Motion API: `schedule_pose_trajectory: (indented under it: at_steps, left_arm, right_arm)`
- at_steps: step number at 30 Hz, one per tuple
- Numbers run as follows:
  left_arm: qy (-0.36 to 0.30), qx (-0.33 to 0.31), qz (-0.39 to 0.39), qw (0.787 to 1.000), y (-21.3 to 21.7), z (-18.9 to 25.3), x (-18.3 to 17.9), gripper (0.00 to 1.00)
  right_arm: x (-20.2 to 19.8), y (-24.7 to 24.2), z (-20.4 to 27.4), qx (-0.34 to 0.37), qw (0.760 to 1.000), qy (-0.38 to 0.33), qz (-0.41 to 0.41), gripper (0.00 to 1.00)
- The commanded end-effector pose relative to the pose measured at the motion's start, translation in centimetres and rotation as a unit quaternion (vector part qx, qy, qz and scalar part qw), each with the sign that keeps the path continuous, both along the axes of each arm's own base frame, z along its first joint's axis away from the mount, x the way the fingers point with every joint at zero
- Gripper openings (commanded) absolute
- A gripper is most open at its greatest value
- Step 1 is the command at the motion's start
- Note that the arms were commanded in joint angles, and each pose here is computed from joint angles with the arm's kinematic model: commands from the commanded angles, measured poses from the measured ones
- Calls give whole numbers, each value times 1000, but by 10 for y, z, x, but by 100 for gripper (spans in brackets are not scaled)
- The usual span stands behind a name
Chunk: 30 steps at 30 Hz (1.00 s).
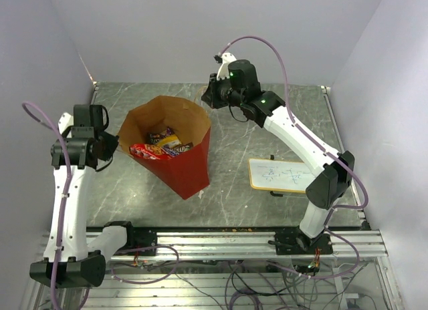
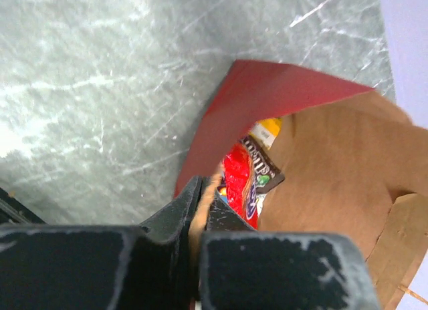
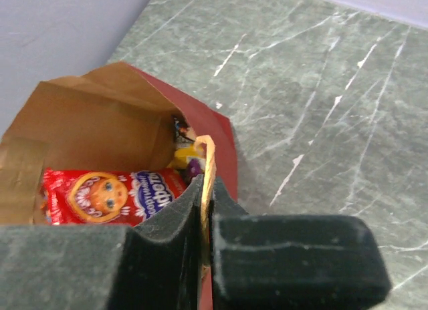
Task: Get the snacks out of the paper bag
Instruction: Adjust the paper bag at the center of the board.
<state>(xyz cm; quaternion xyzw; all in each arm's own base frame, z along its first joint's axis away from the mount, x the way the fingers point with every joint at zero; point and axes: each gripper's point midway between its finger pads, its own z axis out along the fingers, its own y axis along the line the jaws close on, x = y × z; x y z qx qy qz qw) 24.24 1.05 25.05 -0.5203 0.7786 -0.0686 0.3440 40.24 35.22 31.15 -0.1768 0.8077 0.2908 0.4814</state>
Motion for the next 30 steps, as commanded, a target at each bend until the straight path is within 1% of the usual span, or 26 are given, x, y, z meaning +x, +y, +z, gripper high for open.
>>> schedule_pose_trajectory:
  at_steps: [1,3,8,12,15,17,19,22,26,30]
  left_arm:
    - [-24,97,0,995,31,43,4,8]
    - [-25,123,0,992,40,57,9,7]
    - [-23,162,-4,986,55,87,26,7]
    - [-50,188,-5,981,69,120,45,7]
    - [-69,195,-39,978,68,135,64,7]
    - [-74,194,-64,976,64,137,76,7]
    - [-86,188,-119,971,51,137,90,7]
    - [-104,156,-200,962,24,126,99,7]
    - [-133,57,-275,951,-23,90,84,7]
    - [-181,-23,-328,927,-63,83,63,7]
  right_arm:
    - [-14,11,21,27,999,6,42,2]
    - [-25,21,25,39,996,12,73,1]
    - [-56,53,28,64,992,21,105,0]
    - [-83,85,23,83,990,39,110,1]
    - [-103,104,5,109,984,92,104,0]
    - [-122,114,-8,131,976,127,116,0]
    - [-133,117,-14,143,975,131,107,0]
    - [-138,117,-35,144,973,148,106,0]
    - [-164,119,-64,112,965,185,151,0]
    - [-188,108,-78,88,964,180,178,0]
